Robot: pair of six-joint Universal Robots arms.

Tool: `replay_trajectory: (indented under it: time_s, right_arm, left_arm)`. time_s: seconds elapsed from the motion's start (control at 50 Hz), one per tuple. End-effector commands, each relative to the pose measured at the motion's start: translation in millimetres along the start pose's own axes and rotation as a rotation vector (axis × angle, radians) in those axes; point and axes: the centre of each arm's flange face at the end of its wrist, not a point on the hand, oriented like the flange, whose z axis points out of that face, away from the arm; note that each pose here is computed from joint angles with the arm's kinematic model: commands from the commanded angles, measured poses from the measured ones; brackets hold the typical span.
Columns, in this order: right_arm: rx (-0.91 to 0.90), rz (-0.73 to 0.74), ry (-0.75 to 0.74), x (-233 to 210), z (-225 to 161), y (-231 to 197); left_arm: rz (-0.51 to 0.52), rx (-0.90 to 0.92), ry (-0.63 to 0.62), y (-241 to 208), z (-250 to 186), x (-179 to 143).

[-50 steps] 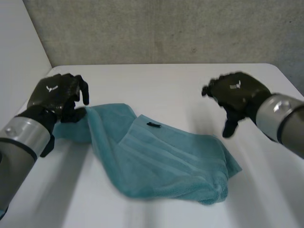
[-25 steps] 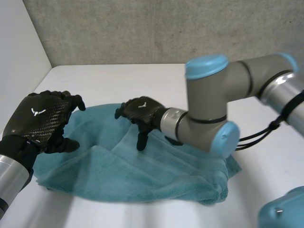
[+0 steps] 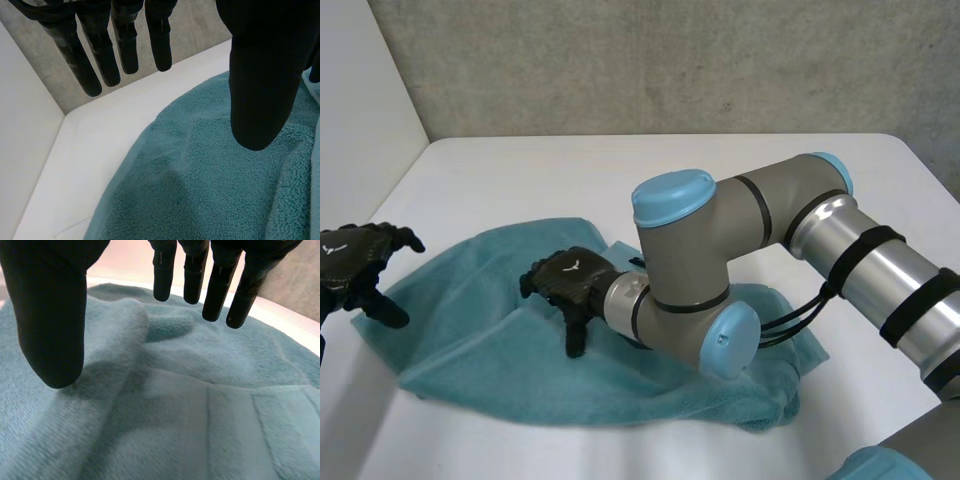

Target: Fold the laundry

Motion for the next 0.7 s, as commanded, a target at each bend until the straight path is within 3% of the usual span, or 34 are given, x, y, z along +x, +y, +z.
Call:
replay_trajectory:
  time_s: [0.02, 0.18, 0.34, 0.5, 0.7]
  right_arm:
    - [-0.003, 0.062, -0.064, -10.9, 10.8, 10.4]
    - [-0.018, 0.062, -0.073, -15.5, 14.4, 17.4]
    - [0.073, 0.034, 0.020, 1.9, 9.7, -13.6]
    - [0.173, 0.023, 0.324, 46.4, -39.3, -76.0]
    - [0.158, 0.049, 0.386, 78.8, -100.4, -88.5]
  left_arm:
    - [-0.026, -0.026, 0.003, 7.5, 7.1, -9.1]
    - [-0.029, -0.031, 0.006, 9.0, 8.0, -9.0]
    - [-0.017, -0.017, 0.013, 5.1, 8.2, -7.4]
    - [0.008, 0.021, 0.025, -4.5, 10.2, -6.0]
    - [0.025, 0.050, 0.150, -8.1, 26.5, 7.3]
